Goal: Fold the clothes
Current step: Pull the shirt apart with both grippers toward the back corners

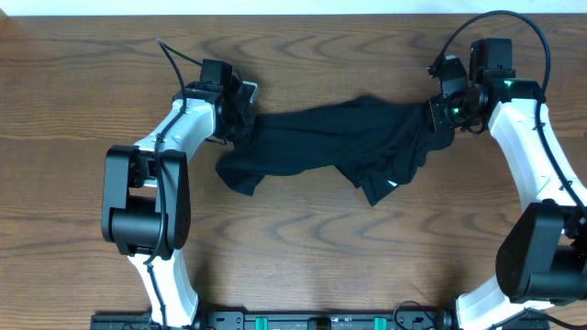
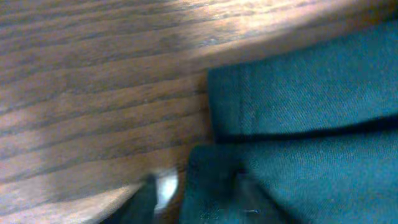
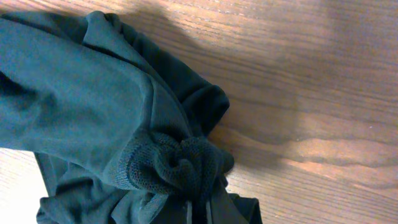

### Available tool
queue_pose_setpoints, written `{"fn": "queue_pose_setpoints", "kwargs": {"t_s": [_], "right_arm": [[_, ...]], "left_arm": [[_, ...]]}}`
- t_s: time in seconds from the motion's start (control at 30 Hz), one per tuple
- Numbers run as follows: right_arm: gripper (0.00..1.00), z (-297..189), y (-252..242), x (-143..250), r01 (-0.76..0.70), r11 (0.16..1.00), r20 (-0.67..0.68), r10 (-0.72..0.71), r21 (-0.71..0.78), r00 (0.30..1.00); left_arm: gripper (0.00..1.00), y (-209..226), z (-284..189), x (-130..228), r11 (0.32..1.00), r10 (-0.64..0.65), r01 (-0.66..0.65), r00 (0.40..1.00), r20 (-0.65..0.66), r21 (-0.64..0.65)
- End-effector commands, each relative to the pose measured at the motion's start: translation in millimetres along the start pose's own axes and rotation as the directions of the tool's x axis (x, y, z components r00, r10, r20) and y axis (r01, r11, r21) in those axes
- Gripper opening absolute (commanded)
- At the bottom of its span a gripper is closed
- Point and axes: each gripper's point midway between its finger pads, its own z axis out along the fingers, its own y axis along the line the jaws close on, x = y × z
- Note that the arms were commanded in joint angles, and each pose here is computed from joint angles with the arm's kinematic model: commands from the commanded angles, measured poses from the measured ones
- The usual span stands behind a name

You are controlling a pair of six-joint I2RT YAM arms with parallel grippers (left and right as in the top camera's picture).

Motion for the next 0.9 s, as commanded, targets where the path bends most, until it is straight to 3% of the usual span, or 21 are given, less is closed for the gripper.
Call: {"fn": "queue_pose_setpoints", "kwargs": {"t_s": [0.0, 0.3, 0.57, 0.87], "right_arm": [[0.02, 1, 3, 1, 0.013, 1.0, -0.003, -0.013, -0.014, 1.0], [0.03, 1, 4, 1, 0.013, 1.0, -0.004, -0.013, -0.014, 1.0], [0.02, 1, 4, 1, 0.013, 1.0, -0.004, -0.013, -0.014, 1.0], [0.01, 1, 4, 2, -0.009, 1.0, -0.01, 0.009, -0.015, 1.0]], "left_arm": [[0.62, -2, 7, 5, 1.0, -0.006, 0.006, 1.0, -0.018, 0.017], [0.63, -17, 19, 5, 0.992, 0.024, -0.023, 1.0, -0.008, 0.127], [0.27, -16, 23, 5, 0.992, 0.023, -0.021, 1.0, -0.011, 0.127], [0.19, -2, -30, -33, 0.997, -0.053, 0.046, 0.994, 0.096, 0.068]]}}
